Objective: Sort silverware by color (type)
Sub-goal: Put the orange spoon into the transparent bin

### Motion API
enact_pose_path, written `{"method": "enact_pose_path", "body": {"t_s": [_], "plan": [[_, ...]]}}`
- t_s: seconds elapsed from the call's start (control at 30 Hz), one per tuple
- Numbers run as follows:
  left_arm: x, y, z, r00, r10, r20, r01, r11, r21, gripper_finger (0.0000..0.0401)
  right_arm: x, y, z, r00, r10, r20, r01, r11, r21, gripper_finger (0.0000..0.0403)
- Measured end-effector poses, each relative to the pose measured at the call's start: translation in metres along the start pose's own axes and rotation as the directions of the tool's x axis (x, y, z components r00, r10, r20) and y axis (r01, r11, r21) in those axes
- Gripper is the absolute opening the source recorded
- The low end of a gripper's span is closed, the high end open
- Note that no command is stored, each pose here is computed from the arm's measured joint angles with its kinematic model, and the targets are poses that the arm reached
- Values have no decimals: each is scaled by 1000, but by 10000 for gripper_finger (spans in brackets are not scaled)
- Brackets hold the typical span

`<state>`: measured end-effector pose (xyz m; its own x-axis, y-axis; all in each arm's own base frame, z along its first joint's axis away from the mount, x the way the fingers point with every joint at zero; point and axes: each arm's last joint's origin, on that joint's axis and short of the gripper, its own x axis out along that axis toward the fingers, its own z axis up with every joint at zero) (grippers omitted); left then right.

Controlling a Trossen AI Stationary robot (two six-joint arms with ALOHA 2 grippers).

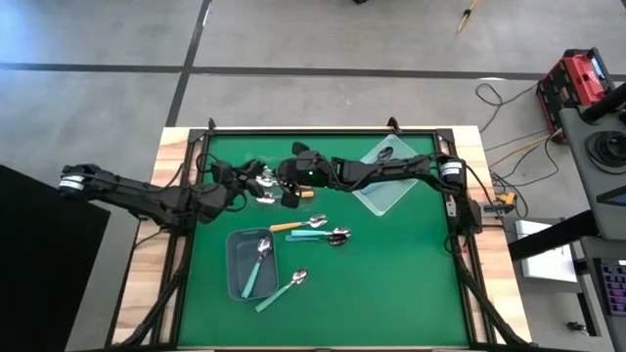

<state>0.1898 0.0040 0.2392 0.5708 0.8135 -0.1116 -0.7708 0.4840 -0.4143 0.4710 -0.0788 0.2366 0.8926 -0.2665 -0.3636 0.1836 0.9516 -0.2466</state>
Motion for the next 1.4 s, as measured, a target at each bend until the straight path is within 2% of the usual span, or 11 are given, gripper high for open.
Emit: {"method": "enact_pose_path", "body": {"t_s": [0.27, 0.5, 1.03, 1.23, 1.4], "plan": [[-3, 2, 8, 1000, -10, 16, 9, 998, 68, 130, 1, -4, -6, 999, 0, -42, 0, 1000, 2, 37], [-8, 5, 18, 999, -22, 38, 19, 996, 88, 162, 1, -4, -8, 998, 6, -67, -6, 1000, 0, 37], [-16, 11, 34, 996, -41, 76, 35, 996, 87, 190, 2, -2, -14, 995, 75, -71, -74, 997, 25, 37], [-15, 10, 32, 997, -40, 72, 33, 995, 94, 191, 15, 1, -20, 994, 94, -54, -92, 995, 32, 37], [-15, 10, 31, 997, -45, 68, 38, 995, 95, 191, 31, 3, -27, 991, 103, -91, -100, 994, 33, 37]]}}
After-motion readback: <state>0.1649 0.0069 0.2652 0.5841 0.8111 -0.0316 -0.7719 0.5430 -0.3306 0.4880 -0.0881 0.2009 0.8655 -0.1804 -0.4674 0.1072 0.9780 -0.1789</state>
